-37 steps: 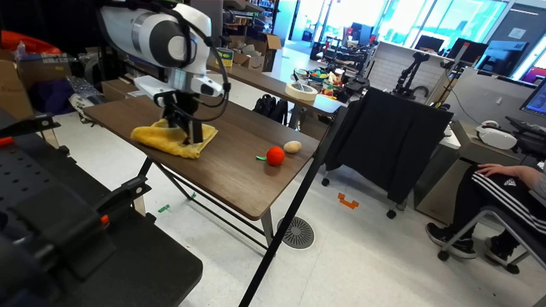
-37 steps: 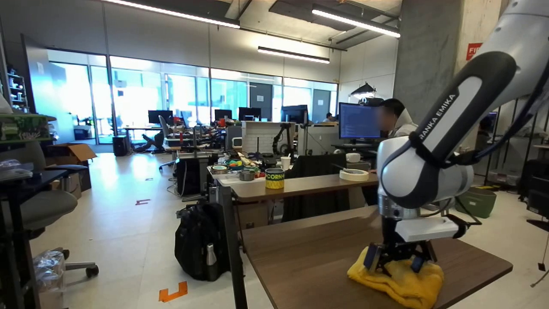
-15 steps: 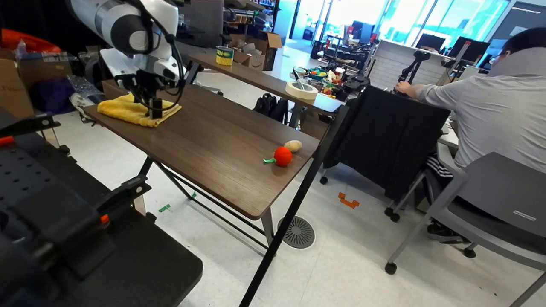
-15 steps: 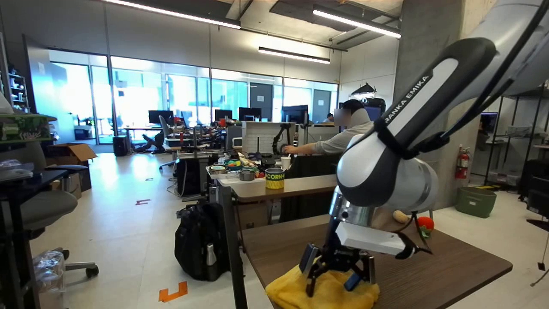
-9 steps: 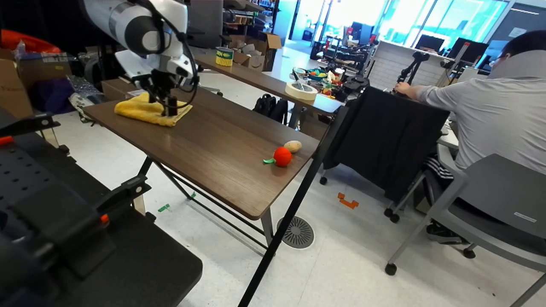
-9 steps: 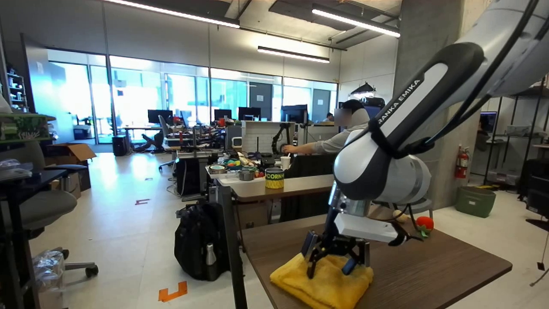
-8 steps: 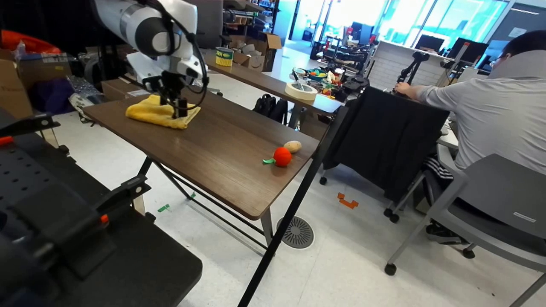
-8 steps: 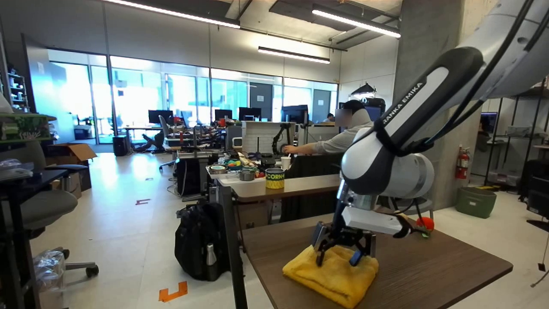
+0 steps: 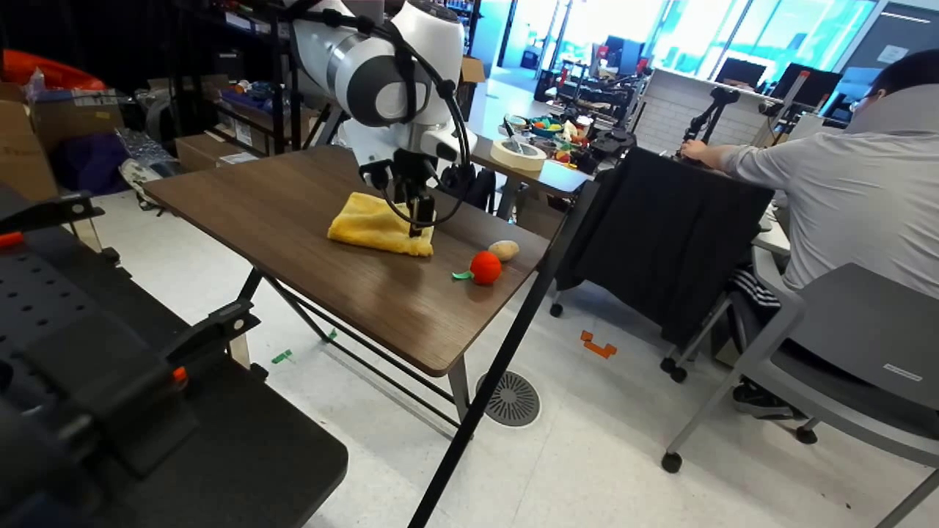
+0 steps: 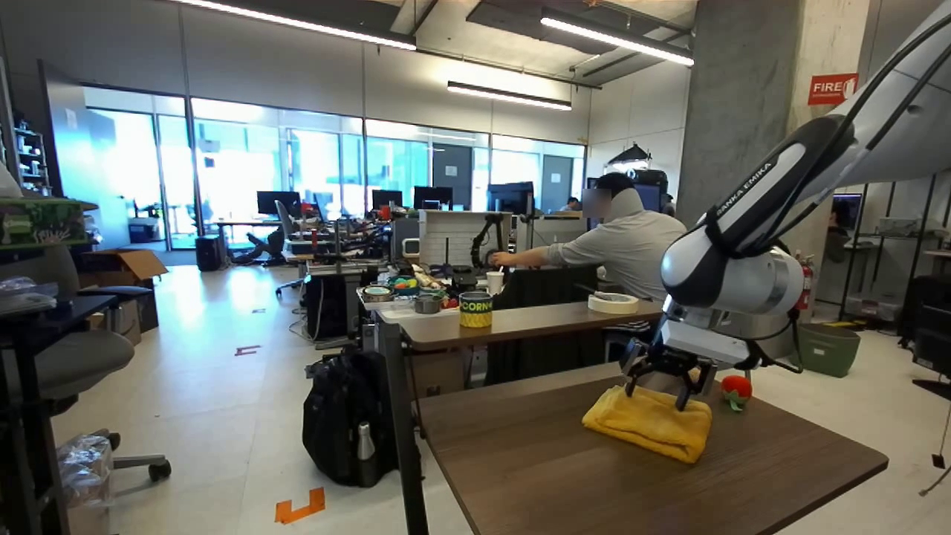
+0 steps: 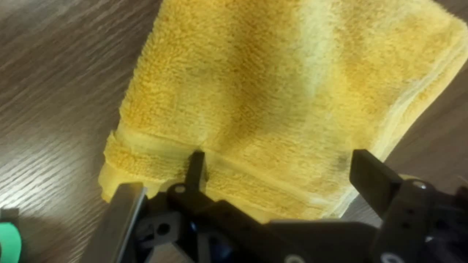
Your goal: Use the yellow towel to wipe the table
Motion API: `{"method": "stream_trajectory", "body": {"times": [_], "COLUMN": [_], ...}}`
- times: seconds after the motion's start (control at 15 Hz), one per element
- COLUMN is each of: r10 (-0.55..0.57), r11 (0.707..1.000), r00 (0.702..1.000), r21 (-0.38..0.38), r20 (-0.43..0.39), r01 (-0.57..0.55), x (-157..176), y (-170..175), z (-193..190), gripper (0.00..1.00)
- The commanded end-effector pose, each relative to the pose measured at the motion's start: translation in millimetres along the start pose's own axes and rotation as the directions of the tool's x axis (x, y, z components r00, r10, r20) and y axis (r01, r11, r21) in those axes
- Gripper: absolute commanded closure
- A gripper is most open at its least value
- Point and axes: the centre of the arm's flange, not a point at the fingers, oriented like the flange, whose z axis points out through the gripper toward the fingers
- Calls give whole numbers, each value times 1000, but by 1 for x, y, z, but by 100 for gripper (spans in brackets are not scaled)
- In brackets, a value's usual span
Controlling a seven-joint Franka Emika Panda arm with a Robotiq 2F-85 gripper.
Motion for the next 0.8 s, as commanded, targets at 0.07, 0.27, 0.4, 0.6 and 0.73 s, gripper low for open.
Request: {"method": "stream_trajectory", "body": {"times": [0.07,0.27,0.4,0.6,0.73], "r10": [-94,-154,-172,-192,-164], "r11": [995,987,984,981,986], "r00": [995,987,985,973,966], "r21": [46,49,38,-26,-71], "r20": [20,34,-10,-126,-200], "r01": [93,153,172,190,153], "x": [-40,-72,-70,-39,-8], "y": [-85,-156,-181,-181,-161], "z": [47,73,86,86,76], "gripper": [0,0,0,0,0]}}
